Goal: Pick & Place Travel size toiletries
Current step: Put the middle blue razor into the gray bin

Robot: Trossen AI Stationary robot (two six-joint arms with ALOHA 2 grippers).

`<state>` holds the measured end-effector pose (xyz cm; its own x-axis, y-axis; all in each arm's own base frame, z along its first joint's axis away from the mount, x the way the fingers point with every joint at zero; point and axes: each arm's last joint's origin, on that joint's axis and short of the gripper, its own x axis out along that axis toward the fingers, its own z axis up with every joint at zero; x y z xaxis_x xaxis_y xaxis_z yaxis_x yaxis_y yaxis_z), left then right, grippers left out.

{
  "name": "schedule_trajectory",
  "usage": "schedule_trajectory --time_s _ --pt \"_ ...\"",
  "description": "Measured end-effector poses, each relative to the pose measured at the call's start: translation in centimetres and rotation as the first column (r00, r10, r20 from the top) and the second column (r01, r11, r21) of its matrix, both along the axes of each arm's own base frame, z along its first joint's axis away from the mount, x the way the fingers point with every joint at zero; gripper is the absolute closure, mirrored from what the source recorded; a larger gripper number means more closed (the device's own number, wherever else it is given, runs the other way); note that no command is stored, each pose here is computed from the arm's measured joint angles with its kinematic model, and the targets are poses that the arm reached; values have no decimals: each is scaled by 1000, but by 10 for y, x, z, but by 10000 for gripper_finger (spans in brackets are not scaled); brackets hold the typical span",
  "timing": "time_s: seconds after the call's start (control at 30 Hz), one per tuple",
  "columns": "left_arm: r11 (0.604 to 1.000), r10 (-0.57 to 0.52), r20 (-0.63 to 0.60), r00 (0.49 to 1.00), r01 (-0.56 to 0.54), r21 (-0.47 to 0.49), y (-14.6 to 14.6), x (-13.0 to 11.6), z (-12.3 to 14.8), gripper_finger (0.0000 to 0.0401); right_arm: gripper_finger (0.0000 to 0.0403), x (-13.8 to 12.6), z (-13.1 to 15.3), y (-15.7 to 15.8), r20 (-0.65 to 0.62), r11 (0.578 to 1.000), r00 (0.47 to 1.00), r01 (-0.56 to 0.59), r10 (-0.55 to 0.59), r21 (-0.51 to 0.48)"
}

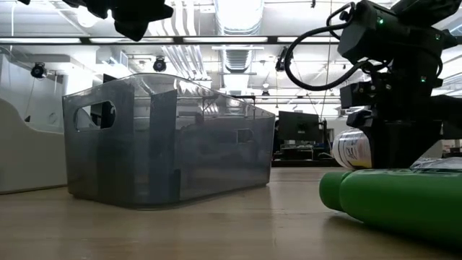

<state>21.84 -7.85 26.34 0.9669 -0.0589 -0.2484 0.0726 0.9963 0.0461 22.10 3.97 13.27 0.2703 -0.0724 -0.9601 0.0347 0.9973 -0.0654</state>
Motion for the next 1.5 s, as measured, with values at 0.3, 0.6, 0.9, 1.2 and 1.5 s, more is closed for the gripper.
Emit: schedule_trajectory --time_s 0.3,0.6,0.9,1.2,1.5 --pt "1000 2 -5 1000 -2 -21 0 0 -1 275 381 0 1 2 -6 998 1000 -5 6 61" --pt "1000 2 -7 1000 -2 -20 0 0 -1 275 369 -1 5 2 20 997 1000 -19 18 73" --pt "1000 2 -10 1000 -2 -19 0 0 -2 274 371 3 24 3 184 994 982 -55 37 91" --pt "1000 2 -10 1000 -3 -18 0 0 -2 275 371 19 50 6 470 987 877 -146 95 73" --pt "1000 8 -6 1000 -8 8 1 0 -2 275 365 34 67 9 662 982 743 -182 101 54"
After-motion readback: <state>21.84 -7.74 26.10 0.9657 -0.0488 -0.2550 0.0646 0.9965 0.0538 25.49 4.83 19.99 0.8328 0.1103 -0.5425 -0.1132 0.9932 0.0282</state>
